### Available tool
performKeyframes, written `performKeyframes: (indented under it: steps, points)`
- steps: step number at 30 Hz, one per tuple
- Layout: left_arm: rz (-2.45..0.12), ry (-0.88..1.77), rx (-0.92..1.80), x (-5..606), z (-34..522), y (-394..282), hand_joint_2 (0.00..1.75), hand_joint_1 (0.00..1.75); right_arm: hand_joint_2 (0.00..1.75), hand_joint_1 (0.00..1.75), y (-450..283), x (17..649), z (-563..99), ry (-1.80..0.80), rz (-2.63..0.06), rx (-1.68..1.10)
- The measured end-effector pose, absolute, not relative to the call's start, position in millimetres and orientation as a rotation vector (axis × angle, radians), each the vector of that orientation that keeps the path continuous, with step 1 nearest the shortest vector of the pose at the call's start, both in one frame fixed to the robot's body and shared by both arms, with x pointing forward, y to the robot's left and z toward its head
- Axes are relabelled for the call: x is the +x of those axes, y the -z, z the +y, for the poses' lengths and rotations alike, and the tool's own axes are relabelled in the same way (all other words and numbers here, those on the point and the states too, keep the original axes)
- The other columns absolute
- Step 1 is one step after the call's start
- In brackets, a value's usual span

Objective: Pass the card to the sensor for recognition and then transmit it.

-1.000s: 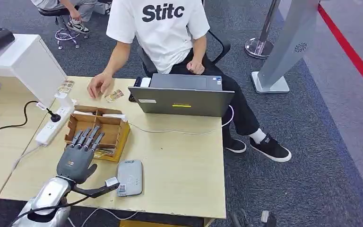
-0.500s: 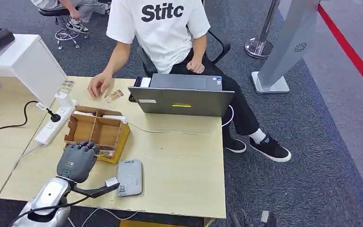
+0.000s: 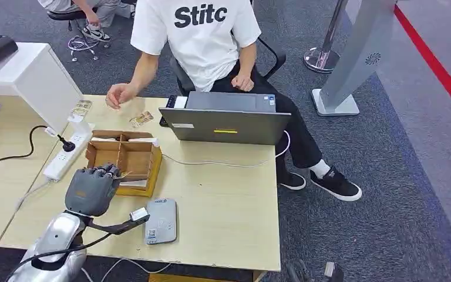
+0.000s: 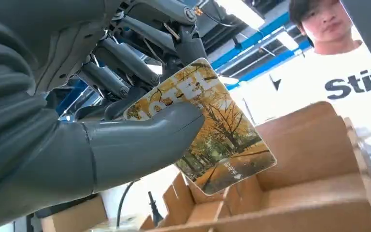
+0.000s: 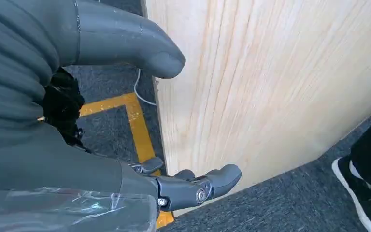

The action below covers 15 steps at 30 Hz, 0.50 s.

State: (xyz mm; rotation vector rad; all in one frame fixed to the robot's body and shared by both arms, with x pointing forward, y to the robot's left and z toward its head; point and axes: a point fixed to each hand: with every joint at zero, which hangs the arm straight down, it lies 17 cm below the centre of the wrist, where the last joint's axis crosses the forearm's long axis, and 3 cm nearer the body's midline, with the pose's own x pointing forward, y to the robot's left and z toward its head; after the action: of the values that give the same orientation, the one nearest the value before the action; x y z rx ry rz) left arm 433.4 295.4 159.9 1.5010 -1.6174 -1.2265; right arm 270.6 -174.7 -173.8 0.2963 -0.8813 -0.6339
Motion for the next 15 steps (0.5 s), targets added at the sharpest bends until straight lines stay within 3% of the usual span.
performKeyframes:
  steps: [15]
  points:
    - [-1.755, 1.075, 1.559, 434.6, 287.4, -221.1, 1.75, 1.75, 1.75, 0.00, 174.2, 270.1, -175.3, 0.640, -0.880, 0.295]
